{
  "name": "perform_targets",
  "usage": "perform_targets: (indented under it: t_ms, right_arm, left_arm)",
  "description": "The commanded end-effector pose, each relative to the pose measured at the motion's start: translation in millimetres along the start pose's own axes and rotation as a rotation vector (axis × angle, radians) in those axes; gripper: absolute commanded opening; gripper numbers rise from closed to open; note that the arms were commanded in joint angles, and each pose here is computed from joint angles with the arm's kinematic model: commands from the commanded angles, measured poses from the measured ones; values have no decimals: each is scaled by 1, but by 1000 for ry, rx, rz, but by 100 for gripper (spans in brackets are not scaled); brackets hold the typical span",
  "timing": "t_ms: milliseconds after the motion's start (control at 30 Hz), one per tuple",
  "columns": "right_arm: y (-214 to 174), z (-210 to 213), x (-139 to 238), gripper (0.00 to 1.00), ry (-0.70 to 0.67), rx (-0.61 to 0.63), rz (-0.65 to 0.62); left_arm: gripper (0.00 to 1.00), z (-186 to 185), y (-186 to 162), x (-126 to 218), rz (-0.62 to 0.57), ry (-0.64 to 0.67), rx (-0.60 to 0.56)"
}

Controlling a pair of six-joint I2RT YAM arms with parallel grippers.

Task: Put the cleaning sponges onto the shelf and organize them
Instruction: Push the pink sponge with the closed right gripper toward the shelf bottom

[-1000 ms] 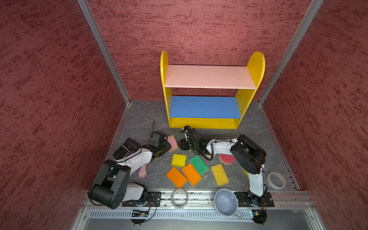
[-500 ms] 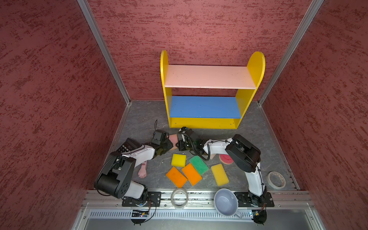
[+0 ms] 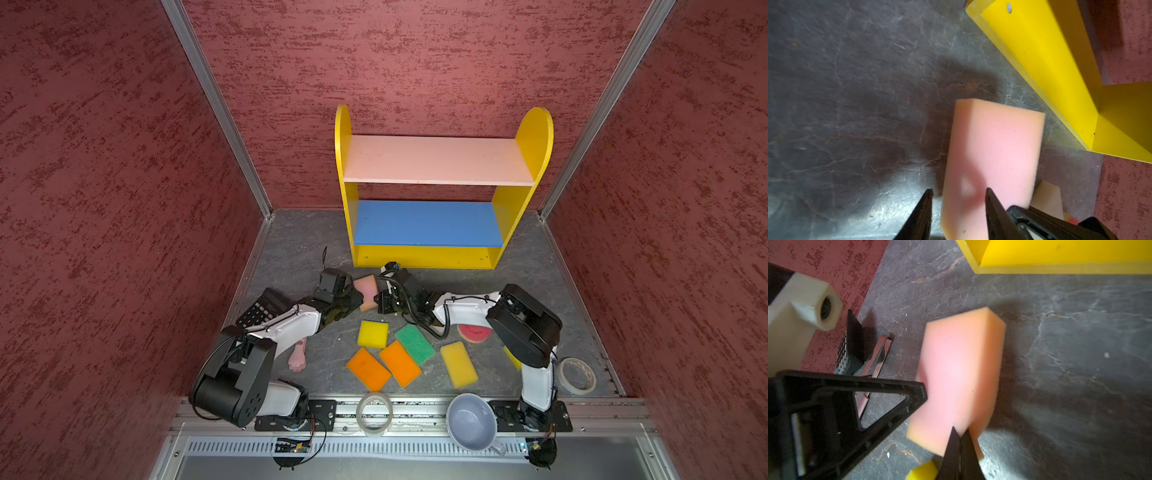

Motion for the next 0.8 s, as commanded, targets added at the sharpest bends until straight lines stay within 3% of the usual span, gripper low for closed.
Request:
perform_targets:
  t_ms: [0,433,767]
  right_arm:
    - [8,0,12,0,-51,18,-71]
    - [34,-17,36,0,-162,30,-227]
    - [57,-30,31,0,-218,12,-348]
  left_arm:
    - [50,-7,4,17,-39,-20,-20]
    - [61,9,3,88,-248,13,-34]
    - [63,36,-11,92,-246,71,-7]
Point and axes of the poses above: each gripper's point midway between its finger pads, its own x axis back along the fingers, its own z axis along the line the jaws close on, y = z × x, the point moved 8 cm from there along x, back along the fingers, and after that the axes turned 2 degrees about -x, right-handed, at the moved point
